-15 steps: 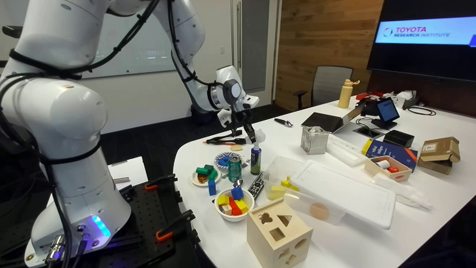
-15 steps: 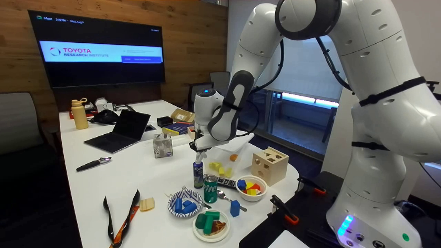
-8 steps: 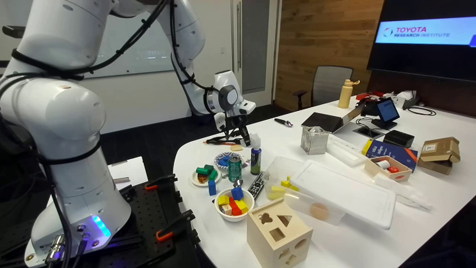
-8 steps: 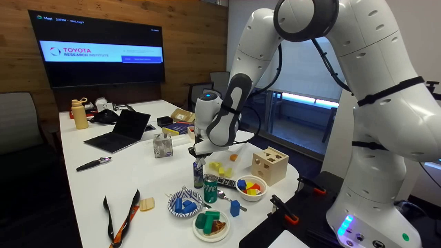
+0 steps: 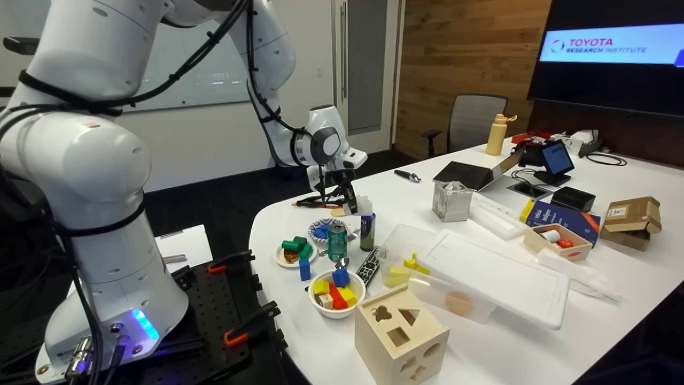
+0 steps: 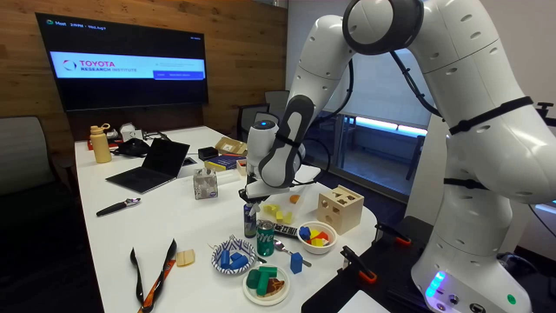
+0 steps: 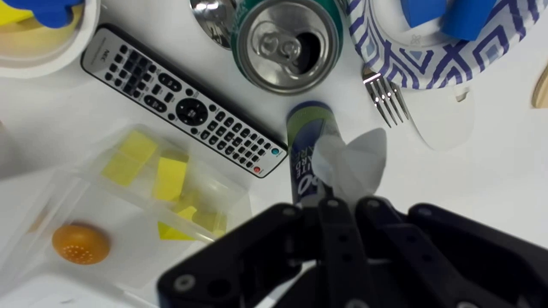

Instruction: Use the napkin to wipe the white cap of the blue bottle

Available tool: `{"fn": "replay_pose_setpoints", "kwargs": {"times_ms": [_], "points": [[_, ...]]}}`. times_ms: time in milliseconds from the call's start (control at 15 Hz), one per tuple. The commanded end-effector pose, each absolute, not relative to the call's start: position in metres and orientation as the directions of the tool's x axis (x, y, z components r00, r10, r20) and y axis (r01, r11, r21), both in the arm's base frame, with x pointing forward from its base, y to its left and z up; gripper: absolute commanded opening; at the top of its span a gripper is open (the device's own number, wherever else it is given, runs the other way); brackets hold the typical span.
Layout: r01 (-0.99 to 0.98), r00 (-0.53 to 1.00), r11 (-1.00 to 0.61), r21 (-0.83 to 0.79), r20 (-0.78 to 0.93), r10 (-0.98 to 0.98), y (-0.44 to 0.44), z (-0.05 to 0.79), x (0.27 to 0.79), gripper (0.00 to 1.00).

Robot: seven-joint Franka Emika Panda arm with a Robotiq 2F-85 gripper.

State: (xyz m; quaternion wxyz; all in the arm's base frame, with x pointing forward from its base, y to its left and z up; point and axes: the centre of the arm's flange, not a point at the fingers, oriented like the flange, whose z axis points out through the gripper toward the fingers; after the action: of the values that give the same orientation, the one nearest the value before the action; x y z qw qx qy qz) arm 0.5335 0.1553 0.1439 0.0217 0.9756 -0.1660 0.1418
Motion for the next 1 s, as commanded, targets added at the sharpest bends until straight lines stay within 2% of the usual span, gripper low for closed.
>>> {"fn": "replay_pose_setpoints", "kwargs": {"times_ms": [0, 467, 933], "points": [[-0.315, 0.901, -0.949, -0.003, 0.313, -0.300, 0.154, 0.163, 0.540, 0.01], [-0.280, 0.901, -0.959, -0.031, 0.337, -0.274, 0.148, 0.171, 0.558, 0.01], [-0.295, 0.902, -0.954, -0.052, 0.315, -0.296, 0.141, 0.161, 0.552, 0.01]]}}
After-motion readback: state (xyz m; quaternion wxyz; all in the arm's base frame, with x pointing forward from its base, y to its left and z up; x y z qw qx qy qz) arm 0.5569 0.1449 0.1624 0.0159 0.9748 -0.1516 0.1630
